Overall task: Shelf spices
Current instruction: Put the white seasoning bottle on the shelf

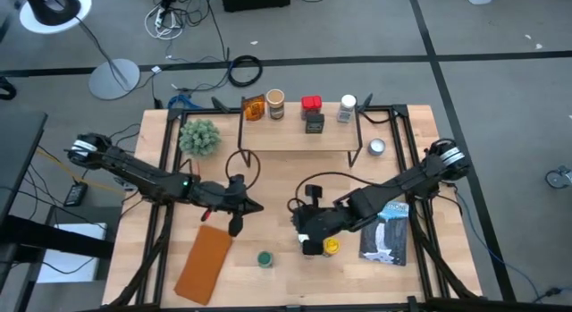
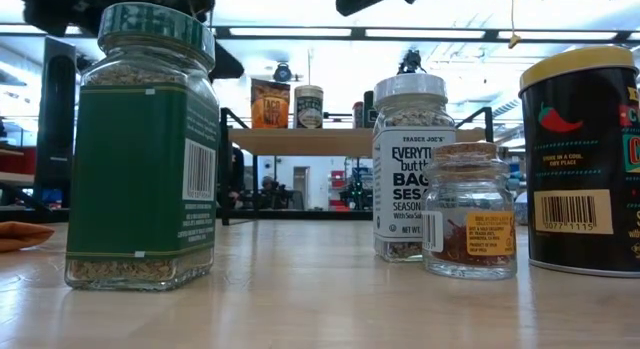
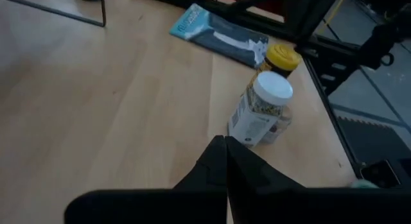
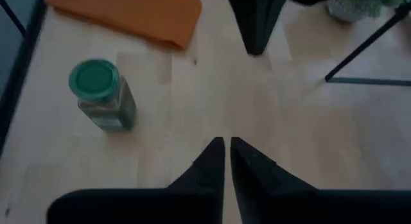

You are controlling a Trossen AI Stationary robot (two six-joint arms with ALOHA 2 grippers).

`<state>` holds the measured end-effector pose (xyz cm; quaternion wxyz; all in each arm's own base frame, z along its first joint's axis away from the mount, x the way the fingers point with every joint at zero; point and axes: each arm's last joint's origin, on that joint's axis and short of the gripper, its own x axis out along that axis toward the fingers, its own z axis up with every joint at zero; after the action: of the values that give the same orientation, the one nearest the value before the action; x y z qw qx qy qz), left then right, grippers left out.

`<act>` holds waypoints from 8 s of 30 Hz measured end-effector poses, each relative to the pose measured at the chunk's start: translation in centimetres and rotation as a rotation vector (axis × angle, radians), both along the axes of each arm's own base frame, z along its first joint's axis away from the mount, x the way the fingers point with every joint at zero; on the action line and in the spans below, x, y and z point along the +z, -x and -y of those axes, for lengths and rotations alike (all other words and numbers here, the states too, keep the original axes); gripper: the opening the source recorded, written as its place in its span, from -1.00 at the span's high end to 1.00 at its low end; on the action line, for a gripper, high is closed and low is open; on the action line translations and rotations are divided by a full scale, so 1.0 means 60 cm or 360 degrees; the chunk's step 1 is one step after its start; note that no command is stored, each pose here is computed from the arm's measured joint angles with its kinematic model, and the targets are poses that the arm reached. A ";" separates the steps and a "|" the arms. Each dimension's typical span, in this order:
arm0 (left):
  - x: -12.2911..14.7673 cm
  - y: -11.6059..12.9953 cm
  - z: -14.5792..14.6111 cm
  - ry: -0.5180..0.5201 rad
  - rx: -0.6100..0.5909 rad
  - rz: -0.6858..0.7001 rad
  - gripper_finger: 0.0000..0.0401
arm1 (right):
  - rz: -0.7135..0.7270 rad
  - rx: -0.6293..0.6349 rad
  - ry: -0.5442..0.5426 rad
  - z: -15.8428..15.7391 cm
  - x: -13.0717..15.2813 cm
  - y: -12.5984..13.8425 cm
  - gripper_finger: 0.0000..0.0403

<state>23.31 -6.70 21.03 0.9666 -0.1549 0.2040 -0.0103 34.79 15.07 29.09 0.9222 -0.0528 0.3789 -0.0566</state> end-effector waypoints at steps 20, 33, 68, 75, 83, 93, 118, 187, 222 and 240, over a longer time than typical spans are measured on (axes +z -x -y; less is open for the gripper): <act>-0.017 0.015 0.005 0.0023 0.0009 -0.0040 1.00 | -0.0706 0.0237 -0.0120 0.000 -0.012 -0.083 -0.31; -0.017 0.014 0.006 0.0021 0.0008 -0.0038 1.00 | -0.0838 0.0095 -0.0192 0.004 -0.032 -0.072 -0.53; -0.017 0.014 0.006 0.0032 -0.0001 -0.0042 0.97 | -0.0900 0.0020 -0.0224 -0.011 -0.122 -0.059 -0.53; -0.017 0.014 0.006 0.0032 -0.0001 -0.0041 0.97 | -0.0868 0.0183 -0.0152 -0.012 -0.131 -0.062 -0.53; -0.017 0.014 0.006 0.0030 -0.0002 -0.0042 0.97 | -0.0898 0.0227 -0.0161 -0.013 -0.131 -0.061 -0.12; -0.017 0.014 0.006 0.0025 -0.0003 -0.0041 0.97 | -0.0898 0.0230 -0.0169 -0.013 -0.131 -0.061 0.05; -0.017 0.014 0.006 0.0023 -0.0003 -0.0040 0.97 | -0.0650 -0.0085 -0.0196 0.111 0.035 0.003 0.05; -0.009 0.011 0.006 0.0011 -0.0018 0.0044 0.97 | -0.0882 -0.0372 -0.0047 0.470 0.133 0.177 -0.20; -0.009 0.011 0.006 0.0011 -0.0018 0.0044 0.97 | -0.0873 -0.0365 -0.0041 0.470 0.133 0.176 -0.19; -0.009 0.011 0.006 0.0011 -0.0018 0.0044 0.97 | -0.0877 -0.0347 -0.0029 0.470 0.133 0.176 -0.23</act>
<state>22.66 -7.09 20.49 0.9687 -0.1568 0.1916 -0.0186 24.21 -13.12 37.10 0.7735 -0.0170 0.6189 -0.1354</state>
